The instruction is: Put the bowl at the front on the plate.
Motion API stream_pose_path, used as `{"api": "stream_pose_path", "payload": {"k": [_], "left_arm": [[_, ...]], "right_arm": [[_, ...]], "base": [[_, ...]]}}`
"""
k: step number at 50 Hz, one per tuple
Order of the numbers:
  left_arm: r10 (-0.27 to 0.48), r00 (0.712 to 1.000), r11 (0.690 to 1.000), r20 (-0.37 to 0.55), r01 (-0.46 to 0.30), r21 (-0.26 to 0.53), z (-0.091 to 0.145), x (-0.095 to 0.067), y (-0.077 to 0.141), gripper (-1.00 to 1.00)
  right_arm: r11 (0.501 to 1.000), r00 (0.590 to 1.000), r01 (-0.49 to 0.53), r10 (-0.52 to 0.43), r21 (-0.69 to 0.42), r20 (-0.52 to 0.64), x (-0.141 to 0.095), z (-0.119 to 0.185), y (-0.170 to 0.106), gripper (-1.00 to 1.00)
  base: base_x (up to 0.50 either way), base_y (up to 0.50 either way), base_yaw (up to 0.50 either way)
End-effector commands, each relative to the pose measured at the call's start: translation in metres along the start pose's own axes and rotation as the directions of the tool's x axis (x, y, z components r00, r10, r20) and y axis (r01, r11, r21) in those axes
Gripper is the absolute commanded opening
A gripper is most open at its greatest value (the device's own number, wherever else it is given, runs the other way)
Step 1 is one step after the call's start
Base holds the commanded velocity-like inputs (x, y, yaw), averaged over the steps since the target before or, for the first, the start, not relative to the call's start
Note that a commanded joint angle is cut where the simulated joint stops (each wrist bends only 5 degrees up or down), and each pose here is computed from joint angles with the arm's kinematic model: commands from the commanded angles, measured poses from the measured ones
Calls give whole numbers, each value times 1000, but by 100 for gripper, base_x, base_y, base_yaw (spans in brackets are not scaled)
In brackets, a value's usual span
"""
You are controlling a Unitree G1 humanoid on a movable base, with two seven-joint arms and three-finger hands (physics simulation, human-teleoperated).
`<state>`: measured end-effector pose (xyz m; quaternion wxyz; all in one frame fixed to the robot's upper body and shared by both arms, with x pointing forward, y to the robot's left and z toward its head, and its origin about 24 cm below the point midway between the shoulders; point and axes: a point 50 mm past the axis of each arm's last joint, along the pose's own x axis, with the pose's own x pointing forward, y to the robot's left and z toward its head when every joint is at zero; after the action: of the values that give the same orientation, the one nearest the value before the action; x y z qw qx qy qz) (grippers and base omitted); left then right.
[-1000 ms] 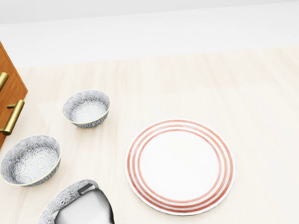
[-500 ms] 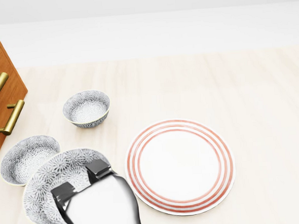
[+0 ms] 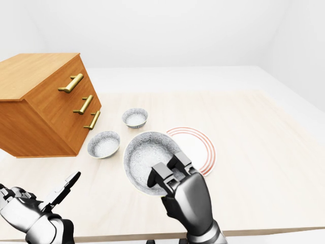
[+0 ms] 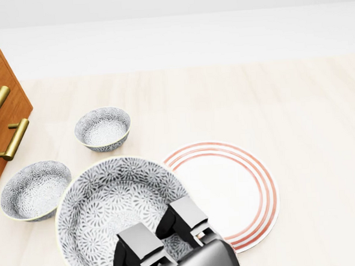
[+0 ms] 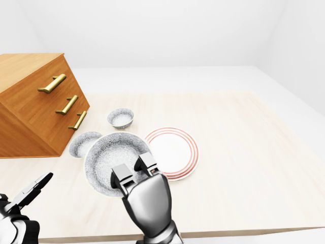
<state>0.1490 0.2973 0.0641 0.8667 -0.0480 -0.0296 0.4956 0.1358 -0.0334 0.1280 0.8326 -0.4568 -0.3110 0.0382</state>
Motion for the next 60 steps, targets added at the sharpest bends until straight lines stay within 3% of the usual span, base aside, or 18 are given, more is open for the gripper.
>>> {"api": "stream_pose_path", "payload": {"k": [1, 4, 5, 8, 30, 44, 60], "left_arm": [[-3, 1000, 1000, -4, 3, 4, -3, 0, -1, 100], [-3, 1000, 1000, 7, 3, -1, 2, -1, 1, 100], [-3, 1000, 1000, 13, 3, -3, 3, -1, 1, 100], [-3, 1000, 1000, 3, 3, 2, 1, -1, 0, 100], [-2, 1000, 1000, 4, 2, 1, 1, -1, 0, 100], [-5, 1000, 1000, -2, 5, 5, -1, -1, -1, 100], [-6, 1000, 1000, 0, 6, 9, -1, -1, -1, 100]], "right_arm": [[980, 983, 181, -179, 81, -32, -28, 2, -25, -100], [983, 987, 161, -162, 87, 3, -28, 7, -23, -100], [995, 994, 89, -91, 42, 62, -27, 13, -15, -100], [1000, 988, 23, -23, -3, 153, -21, 25, -6, -100], [1000, 991, 22, -19, -21, 131, -21, 24, -6, -100], [984, 995, 28, -43, -174, -85, -14, -36, -16, -100], [931, 975, -28, -54, -363, -214, -6, -67, -25, -100]], "base": [[0, 0, 0], [0, 0, 0], [0, 0, 0], [0, 0, 0], [0, 0, 0], [0, 0, 0], [0, 0, 0]]}}
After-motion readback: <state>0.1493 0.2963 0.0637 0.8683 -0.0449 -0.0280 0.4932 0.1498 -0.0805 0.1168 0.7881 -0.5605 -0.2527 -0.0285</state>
